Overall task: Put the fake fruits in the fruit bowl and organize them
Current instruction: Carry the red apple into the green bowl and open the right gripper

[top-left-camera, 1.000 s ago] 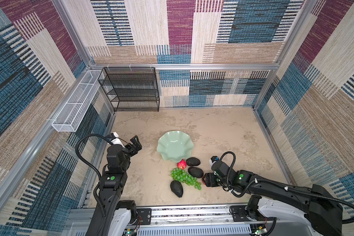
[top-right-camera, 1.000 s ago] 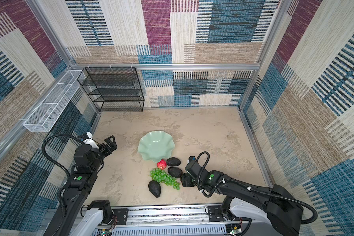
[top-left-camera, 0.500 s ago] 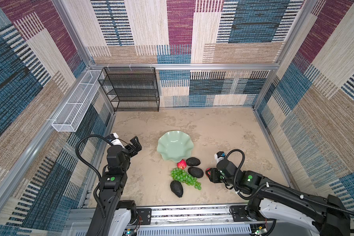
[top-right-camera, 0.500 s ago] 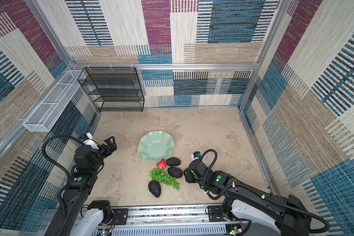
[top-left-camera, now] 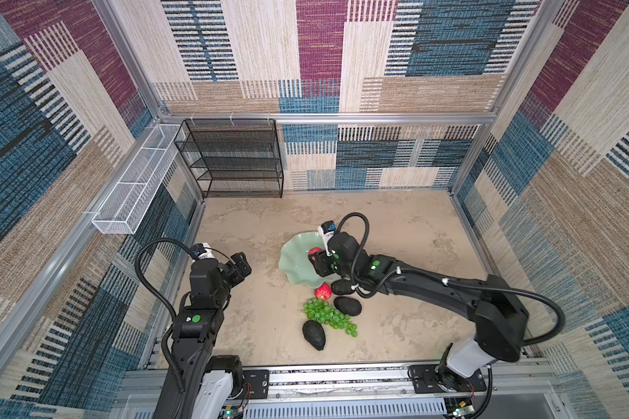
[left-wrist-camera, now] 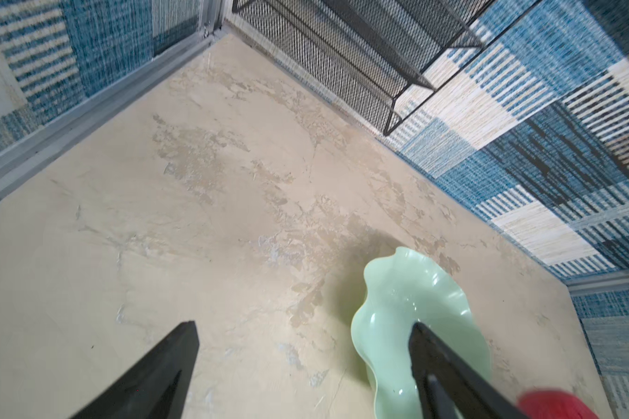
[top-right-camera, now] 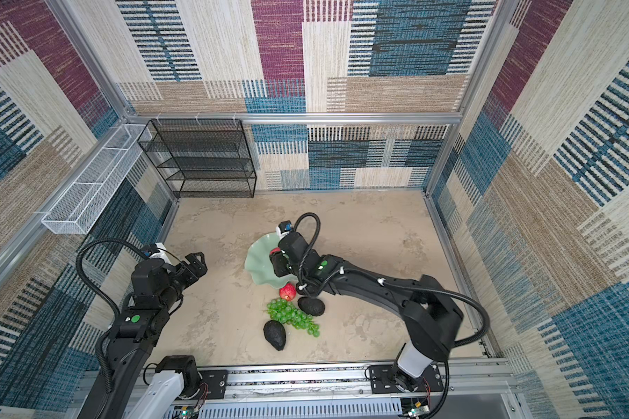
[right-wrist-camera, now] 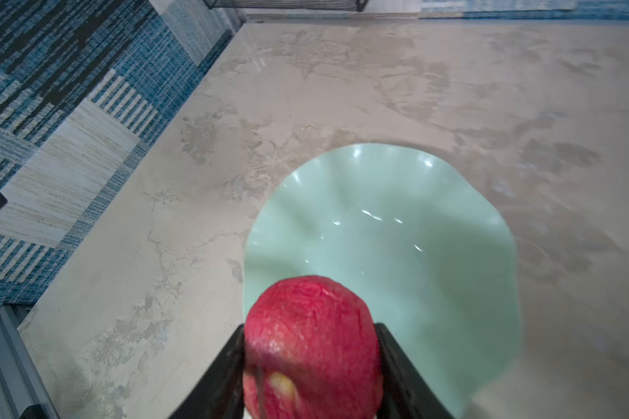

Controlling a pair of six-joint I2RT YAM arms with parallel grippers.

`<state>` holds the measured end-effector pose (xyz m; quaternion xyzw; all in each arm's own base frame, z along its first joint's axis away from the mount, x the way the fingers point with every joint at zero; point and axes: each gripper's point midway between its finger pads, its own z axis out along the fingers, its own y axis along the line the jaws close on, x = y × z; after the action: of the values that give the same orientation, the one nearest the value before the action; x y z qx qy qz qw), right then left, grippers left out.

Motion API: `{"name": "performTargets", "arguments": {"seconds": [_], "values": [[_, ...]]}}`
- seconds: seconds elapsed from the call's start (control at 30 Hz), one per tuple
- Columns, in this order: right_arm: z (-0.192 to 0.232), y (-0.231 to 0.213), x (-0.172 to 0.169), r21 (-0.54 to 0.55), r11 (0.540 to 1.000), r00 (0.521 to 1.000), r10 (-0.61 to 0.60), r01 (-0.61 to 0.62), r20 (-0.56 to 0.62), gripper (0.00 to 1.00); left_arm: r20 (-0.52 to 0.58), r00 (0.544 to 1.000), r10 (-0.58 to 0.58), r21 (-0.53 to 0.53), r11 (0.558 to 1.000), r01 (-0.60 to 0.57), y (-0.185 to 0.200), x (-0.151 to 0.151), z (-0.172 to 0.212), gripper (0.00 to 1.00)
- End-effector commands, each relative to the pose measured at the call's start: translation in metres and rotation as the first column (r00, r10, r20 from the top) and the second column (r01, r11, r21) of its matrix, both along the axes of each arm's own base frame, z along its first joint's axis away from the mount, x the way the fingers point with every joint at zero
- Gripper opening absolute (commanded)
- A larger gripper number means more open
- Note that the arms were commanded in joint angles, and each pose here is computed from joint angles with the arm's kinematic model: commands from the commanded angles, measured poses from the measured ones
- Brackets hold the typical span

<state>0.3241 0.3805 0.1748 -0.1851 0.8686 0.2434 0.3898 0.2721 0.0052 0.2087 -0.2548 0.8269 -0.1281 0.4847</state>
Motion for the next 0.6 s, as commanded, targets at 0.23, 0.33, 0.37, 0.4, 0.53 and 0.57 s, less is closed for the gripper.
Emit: {"name": "performTargets", "arguments": {"seconds": [0.23, 0.33, 0.37, 0.4, 0.53, 0.57], "values": [[-0.07, 0.04, 0.05, -0.037, 0.993, 0.992, 0.107, -0.109, -0.063, 0.47, -0.101, 0.994, -0.047, -0.052, 0.998, 0.042, -0.011, -0.03, -0.011, 0.93], [-0.093, 0.038, 0.06, -0.044, 0.994, 0.99, 0.094, -0.098, -0.101, 0.49, -0.121, 0.988, -0.097, -0.082, 0.993, 0.087, -0.02, -0.033, -0.012, 0.91], [-0.099, 0.038, 0.062, -0.05, 0.994, 0.99, 0.091, -0.097, -0.11, 0.49, -0.132, 0.985, -0.11, -0.095, 0.991, 0.098, -0.023, -0.035, -0.014, 0.9], [-0.105, 0.039, 0.064, -0.057, 0.994, 0.989, 0.087, -0.094, -0.116, 0.51, -0.142, 0.982, -0.125, -0.11, 0.988, 0.11, -0.026, -0.037, -0.017, 0.9], [-0.117, 0.041, 0.069, -0.056, 0.994, 0.988, 0.083, -0.091, -0.134, 0.57, -0.159, 0.972, -0.173, -0.191, 0.971, 0.142, -0.04, -0.045, -0.03, 0.89], [-0.119, 0.041, 0.07, -0.056, 0.994, 0.987, 0.082, -0.091, -0.136, 0.59, -0.162, 0.969, -0.188, -0.211, 0.966, 0.153, -0.044, -0.048, -0.034, 0.88]]}}
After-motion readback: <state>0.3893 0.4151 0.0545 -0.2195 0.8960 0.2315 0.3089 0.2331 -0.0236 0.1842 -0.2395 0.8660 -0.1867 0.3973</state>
